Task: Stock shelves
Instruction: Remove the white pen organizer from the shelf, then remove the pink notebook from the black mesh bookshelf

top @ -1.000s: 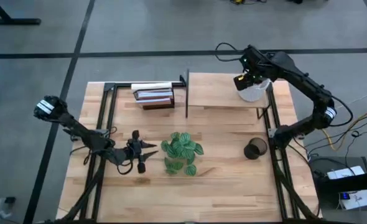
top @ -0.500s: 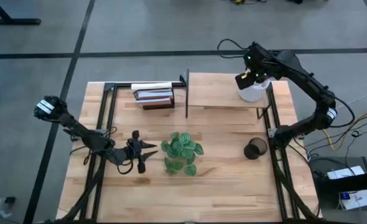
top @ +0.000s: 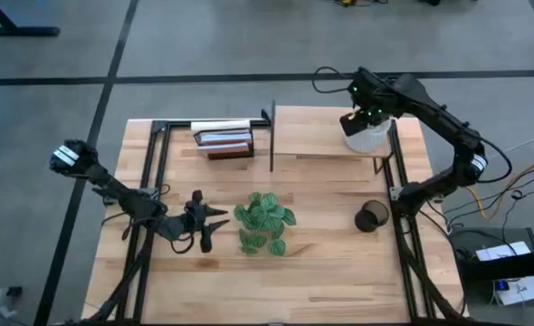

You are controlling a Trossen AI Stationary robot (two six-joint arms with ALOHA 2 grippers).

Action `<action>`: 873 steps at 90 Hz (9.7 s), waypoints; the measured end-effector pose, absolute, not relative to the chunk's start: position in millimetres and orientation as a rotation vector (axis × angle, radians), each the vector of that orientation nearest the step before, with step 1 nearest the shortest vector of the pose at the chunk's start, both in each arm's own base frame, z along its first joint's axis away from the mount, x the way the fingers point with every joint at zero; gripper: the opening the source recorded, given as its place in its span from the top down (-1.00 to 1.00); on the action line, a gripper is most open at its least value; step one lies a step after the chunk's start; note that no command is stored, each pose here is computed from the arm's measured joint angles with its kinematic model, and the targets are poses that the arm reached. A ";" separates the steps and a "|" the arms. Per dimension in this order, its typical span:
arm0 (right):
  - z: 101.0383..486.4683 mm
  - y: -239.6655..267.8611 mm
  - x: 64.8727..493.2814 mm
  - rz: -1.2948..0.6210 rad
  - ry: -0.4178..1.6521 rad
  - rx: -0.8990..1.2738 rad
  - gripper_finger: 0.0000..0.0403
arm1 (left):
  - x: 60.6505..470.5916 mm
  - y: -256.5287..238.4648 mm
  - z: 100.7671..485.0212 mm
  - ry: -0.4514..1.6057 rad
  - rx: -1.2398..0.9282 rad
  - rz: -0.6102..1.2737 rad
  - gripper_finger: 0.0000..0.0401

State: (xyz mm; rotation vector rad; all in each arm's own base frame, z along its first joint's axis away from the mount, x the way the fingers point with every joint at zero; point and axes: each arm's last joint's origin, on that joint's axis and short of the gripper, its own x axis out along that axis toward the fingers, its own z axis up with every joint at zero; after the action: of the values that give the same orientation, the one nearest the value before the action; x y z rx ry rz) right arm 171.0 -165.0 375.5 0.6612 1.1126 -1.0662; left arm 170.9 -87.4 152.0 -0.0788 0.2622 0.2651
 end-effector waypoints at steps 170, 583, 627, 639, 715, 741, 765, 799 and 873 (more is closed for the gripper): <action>422.6 -69.7 212.5 -0.767 0.951 0.466 1.00 | 170.8 -87.1 151.6 0.271 -0.030 0.260 0.46; 222.1 24.2 184.6 -0.848 1.351 0.516 1.00 | 179.2 -57.2 144.0 0.357 0.046 0.421 0.47; 220.6 24.2 184.0 -0.863 1.358 0.530 0.68 | 179.2 -57.2 144.0 0.357 0.046 0.421 0.43; 220.6 24.2 184.0 -0.866 1.356 0.532 0.47 | 179.2 -57.2 144.0 0.357 0.046 0.421 0.40; 242.2 26.0 187.1 -0.837 1.373 0.574 0.31 | 179.2 -57.2 144.0 0.357 0.046 0.421 0.45; 263.3 27.1 194.5 -0.807 1.309 0.604 0.54 | 179.2 -57.2 144.0 0.356 0.046 0.421 0.39; 304.2 28.0 205.8 -0.752 1.157 0.652 0.74 | 179.2 -57.1 144.0 0.356 0.046 0.421 0.45; 340.9 18.9 228.4 -0.857 0.666 0.344 0.88 | 179.3 -56.9 144.0 0.356 0.046 0.424 0.48; 251.3 29.4 308.6 -0.970 0.875 -0.017 0.85 | 191.3 -10.4 153.3 0.359 0.045 0.491 0.17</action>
State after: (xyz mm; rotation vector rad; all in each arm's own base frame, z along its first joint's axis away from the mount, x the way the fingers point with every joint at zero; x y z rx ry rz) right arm 308.6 29.4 251.3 -0.0166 0.8748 -0.9696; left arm 191.3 -10.4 153.3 0.0449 0.3591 0.4912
